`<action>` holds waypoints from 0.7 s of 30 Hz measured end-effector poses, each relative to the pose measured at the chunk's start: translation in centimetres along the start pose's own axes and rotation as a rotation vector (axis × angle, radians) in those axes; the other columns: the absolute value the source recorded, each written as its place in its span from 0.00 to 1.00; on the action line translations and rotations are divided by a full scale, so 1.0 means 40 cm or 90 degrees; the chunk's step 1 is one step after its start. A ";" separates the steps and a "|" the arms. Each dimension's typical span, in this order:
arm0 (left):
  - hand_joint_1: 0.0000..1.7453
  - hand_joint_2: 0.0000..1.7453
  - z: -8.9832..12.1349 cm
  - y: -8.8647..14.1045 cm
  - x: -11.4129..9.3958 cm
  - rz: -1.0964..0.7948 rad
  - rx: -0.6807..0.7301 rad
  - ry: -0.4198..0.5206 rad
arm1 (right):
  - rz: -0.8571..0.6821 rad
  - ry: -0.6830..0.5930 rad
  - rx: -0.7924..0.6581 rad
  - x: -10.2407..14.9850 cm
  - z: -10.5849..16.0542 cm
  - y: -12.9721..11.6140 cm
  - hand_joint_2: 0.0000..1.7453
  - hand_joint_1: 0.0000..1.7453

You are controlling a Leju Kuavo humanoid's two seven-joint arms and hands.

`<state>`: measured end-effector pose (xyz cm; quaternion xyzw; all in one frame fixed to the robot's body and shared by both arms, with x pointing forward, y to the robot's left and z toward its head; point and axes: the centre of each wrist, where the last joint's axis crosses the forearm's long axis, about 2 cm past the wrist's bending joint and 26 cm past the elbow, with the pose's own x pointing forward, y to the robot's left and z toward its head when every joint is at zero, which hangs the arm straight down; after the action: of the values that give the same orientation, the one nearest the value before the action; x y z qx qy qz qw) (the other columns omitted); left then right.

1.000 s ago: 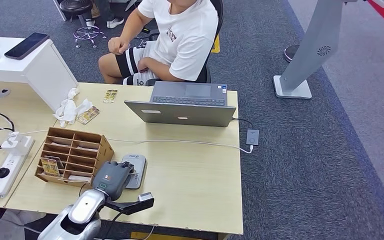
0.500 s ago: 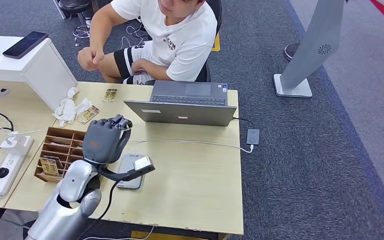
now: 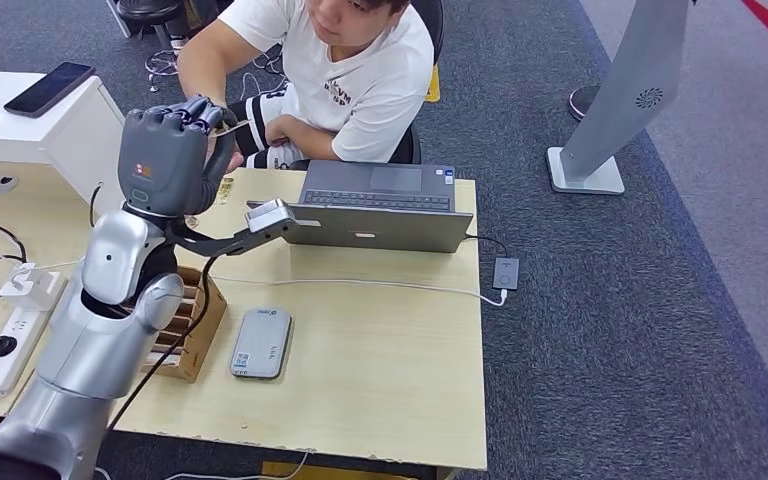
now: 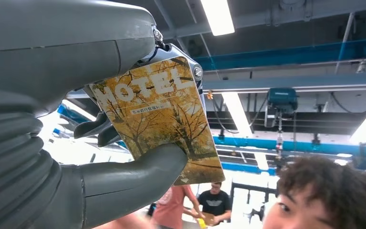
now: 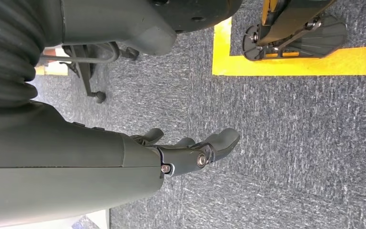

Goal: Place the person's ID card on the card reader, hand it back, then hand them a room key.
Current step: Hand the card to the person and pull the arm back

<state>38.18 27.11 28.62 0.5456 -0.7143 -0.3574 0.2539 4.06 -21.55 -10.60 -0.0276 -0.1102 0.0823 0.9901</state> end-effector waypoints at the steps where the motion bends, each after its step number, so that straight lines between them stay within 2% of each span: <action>1: 1.00 1.00 -0.006 -0.003 -0.007 -0.006 -0.003 0.005 | 0.001 0.001 0.000 0.001 0.000 0.000 1.00 0.00; 8: 1.00 1.00 -0.019 -0.035 -0.048 -0.032 -0.034 0.034 | 0.006 0.008 0.001 0.002 -0.001 -0.002 1.00 0.00; 15: 1.00 1.00 -0.005 -0.068 -0.079 -0.053 -0.063 0.060 | 0.014 0.012 -0.001 0.001 -0.001 -0.006 1.00 0.00; 19: 0.00 1.00 0.002 -0.078 -0.093 -0.061 -0.076 0.071 | 0.015 0.012 -0.001 0.000 -0.001 -0.006 1.00 0.00; 21: 0.00 1.00 0.004 -0.081 -0.096 -0.063 -0.078 0.073 | 0.015 0.012 -0.001 0.000 -0.001 -0.006 1.00 0.00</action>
<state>41.04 30.34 26.09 0.5831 -0.6478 -0.3806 0.3091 4.12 -21.79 -10.63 -0.0304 -0.1009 0.0935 0.9900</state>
